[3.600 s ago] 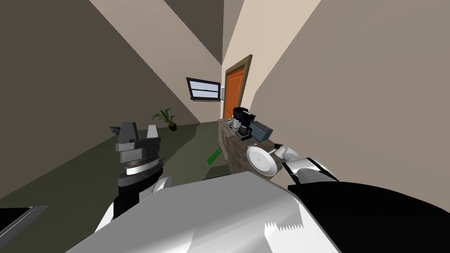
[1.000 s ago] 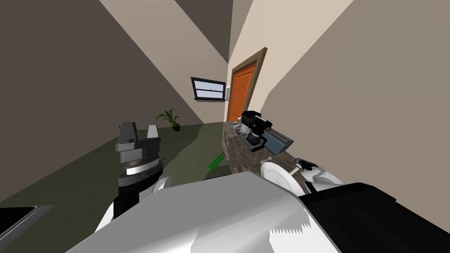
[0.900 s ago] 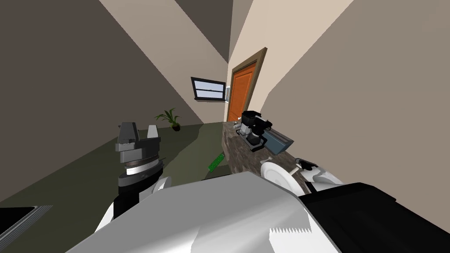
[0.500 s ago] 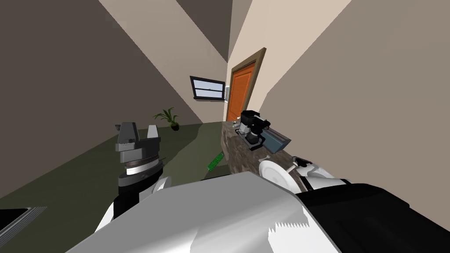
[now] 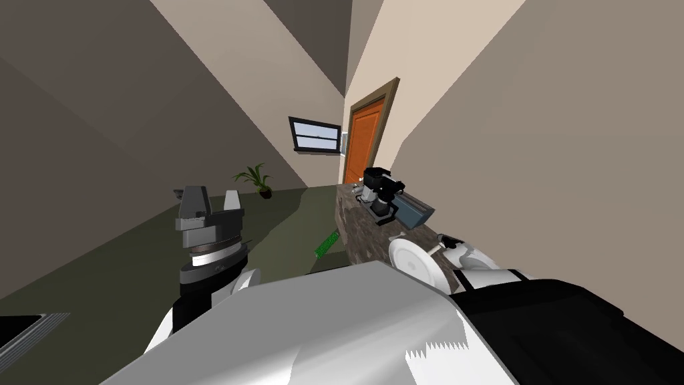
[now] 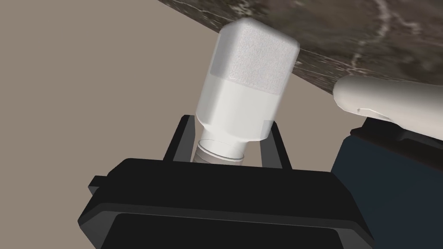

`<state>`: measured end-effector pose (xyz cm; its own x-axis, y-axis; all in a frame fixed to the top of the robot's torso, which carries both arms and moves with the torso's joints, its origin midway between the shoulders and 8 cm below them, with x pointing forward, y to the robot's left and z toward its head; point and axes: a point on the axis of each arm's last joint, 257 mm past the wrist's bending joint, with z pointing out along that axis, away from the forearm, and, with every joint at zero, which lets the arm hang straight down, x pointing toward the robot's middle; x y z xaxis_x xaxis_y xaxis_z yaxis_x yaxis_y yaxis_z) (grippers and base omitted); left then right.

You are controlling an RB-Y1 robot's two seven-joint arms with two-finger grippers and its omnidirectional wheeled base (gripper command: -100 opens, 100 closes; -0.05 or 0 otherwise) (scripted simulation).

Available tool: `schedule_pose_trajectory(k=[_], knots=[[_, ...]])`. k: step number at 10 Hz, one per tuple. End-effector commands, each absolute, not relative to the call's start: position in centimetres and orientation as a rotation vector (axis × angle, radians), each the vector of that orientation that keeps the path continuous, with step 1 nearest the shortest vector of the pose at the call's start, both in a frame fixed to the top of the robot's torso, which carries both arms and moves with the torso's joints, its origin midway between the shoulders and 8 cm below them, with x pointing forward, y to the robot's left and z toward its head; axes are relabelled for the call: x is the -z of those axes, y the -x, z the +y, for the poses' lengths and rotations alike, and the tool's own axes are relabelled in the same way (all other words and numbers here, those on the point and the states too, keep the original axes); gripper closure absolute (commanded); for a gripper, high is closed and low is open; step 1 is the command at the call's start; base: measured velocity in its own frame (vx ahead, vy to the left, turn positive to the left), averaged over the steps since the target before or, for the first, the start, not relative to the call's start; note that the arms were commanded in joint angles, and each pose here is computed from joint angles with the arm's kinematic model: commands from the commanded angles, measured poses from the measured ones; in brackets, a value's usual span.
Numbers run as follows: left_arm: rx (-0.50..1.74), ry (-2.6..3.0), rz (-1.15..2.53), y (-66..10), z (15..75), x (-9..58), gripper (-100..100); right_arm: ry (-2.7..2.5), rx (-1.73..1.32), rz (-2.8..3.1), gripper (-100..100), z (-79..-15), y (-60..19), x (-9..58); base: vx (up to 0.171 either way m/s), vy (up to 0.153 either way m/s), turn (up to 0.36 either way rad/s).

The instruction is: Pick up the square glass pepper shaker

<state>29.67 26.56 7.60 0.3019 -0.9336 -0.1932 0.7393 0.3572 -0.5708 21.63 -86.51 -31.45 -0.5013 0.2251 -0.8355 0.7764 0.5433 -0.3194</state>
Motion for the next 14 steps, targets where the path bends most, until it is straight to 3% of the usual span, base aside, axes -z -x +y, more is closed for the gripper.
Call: schedule_pose_trajectory(k=[1, 14], knots=[[1.151, 0.413, 0.547, -29.7, 26.6, -7.6, 0, -0.818, 0.913, 2.013, 100, -86.6, -21.5, 31.7, 0.000, 0.000, 0.000], [1.152, 0.413, 0.547, -29.7, 26.6, -7.6, 0, -0.769, 0.898, 2.014, 100, -82.6, -32.9, 30.6, -0.066, -0.013, -0.031]])
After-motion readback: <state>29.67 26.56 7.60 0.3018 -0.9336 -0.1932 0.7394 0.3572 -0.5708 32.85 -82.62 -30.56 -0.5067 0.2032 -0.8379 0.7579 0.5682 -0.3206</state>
